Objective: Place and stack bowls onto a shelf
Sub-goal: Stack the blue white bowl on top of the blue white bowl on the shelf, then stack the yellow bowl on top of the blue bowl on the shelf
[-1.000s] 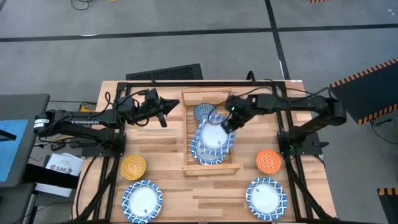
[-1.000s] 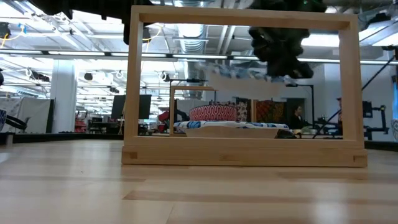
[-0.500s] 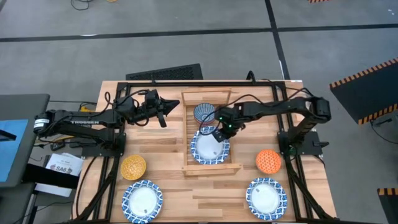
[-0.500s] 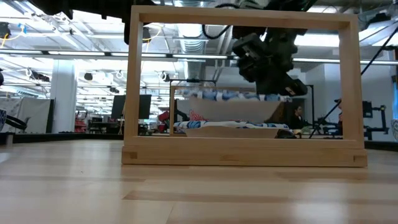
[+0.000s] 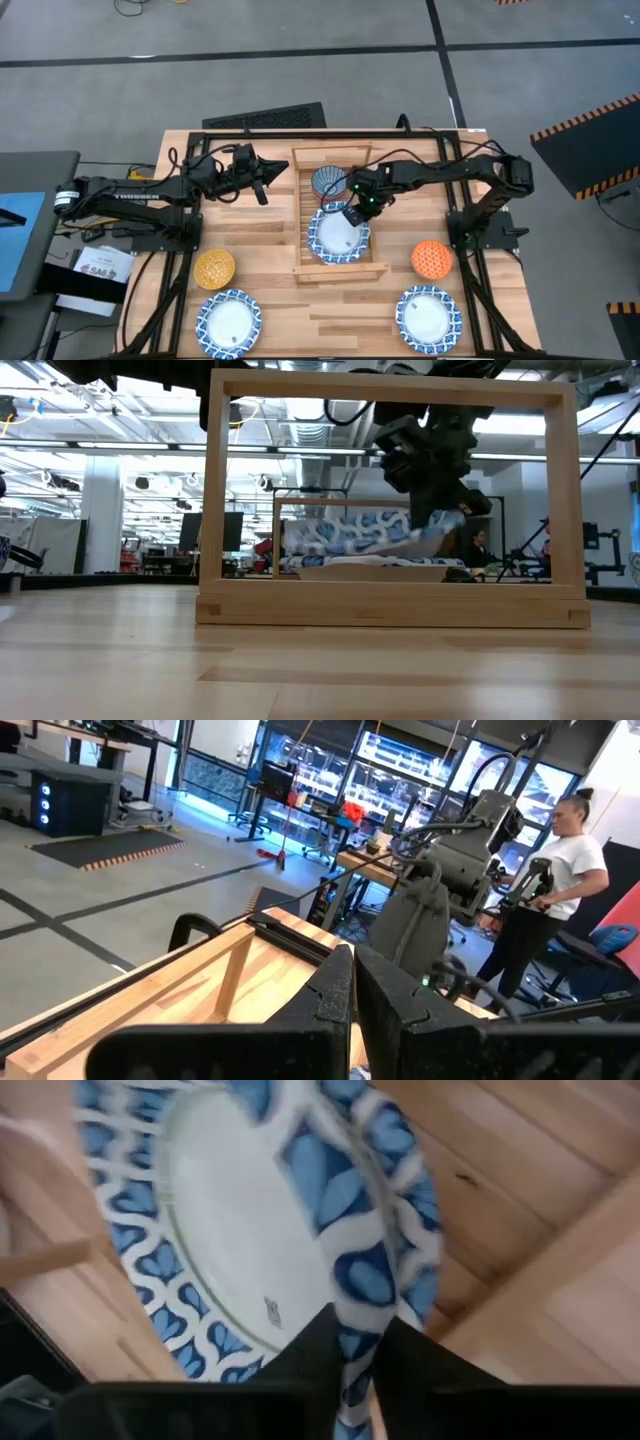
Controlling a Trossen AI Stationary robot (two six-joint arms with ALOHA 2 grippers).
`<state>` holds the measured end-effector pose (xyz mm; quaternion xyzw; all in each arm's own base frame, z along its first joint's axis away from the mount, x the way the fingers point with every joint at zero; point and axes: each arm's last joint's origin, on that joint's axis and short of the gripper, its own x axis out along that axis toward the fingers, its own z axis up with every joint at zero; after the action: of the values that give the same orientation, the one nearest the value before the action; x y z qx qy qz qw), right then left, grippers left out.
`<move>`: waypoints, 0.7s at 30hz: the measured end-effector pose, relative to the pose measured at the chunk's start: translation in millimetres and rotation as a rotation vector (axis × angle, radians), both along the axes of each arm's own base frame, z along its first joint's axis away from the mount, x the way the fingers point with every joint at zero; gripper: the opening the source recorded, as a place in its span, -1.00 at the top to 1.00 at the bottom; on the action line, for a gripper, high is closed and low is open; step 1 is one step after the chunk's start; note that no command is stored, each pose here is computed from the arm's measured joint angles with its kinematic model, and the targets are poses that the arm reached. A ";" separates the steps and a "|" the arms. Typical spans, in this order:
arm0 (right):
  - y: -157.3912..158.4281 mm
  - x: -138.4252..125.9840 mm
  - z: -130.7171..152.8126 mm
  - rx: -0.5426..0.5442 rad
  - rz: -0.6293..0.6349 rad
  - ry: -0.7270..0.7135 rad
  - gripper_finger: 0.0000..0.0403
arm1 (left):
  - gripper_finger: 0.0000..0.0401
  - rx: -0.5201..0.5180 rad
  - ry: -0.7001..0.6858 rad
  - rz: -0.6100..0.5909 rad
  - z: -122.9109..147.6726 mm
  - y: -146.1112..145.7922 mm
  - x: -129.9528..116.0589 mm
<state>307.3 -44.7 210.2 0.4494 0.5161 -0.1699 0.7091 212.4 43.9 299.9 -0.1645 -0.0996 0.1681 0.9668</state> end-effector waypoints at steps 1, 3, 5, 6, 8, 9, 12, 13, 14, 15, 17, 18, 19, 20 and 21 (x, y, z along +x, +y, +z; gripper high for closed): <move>-0.9 0.1 1.8 -0.003 0.003 -0.014 0.52 | 1.00 0.000 0.000 0.000 0.0 0.0 0.0; -1.5 0.3 3.4 -0.002 0.010 -0.025 0.38 | 1.00 0.000 0.000 0.000 0.0 0.0 0.0; -1.1 -2.1 6.4 -0.003 0.030 -0.037 0.23 | 1.00 0.000 0.000 0.000 0.0 0.0 0.0; -1.1 -1.2 8.6 -0.007 0.040 -0.058 0.15 | 1.00 0.000 0.000 0.000 0.0 0.0 0.0; -0.5 -4.1 13.1 -0.010 0.065 -0.071 -0.01 | 1.00 0.000 0.000 0.000 0.0 0.0 0.0; -0.6 -6.1 15.5 -0.012 0.078 -0.076 -0.08 | 1.00 0.000 0.000 0.000 0.0 0.0 0.0; -3.2 -15.1 24.0 -0.030 0.111 -0.082 -0.23 | 1.00 0.000 -0.002 0.000 0.2 0.0 0.0; -4.3 -19.4 27.1 -0.039 0.120 -0.076 -0.26 | 1.00 0.001 -0.002 0.000 0.3 0.0 -0.1; -5.3 -23.6 29.9 -0.052 0.128 -0.069 -0.27 | 1.00 0.002 0.000 0.001 0.0 0.0 0.0; -6.4 -28.2 32.3 -0.070 0.135 -0.055 -0.28 | 1.00 0.006 0.002 0.001 0.0 0.0 0.0; -7.5 -39.0 39.0 -0.110 0.153 -0.029 -0.29 | 1.00 0.013 0.002 0.002 0.2 0.0 0.0; -7.5 -44.1 43.4 -0.134 0.161 -0.026 -0.29 | 1.00 0.015 0.004 0.003 0.2 0.0 0.0; -7.4 -49.6 47.0 -0.158 0.171 -0.021 -0.29 | 1.00 0.016 0.005 0.003 0.1 0.0 0.0; -6.3 -56.2 49.5 -0.177 0.184 -0.018 -0.29 | 1.00 0.016 0.005 0.003 0.1 0.0 0.0; -5.1 -62.6 51.4 -0.189 0.191 -0.017 -0.29 | 1.00 0.015 0.005 0.003 0.1 0.0 0.0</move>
<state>244.7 -49.7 261.7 0.3306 0.5321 -0.1457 0.7657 212.3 43.9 300.0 -0.1568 -0.0988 0.1690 0.9680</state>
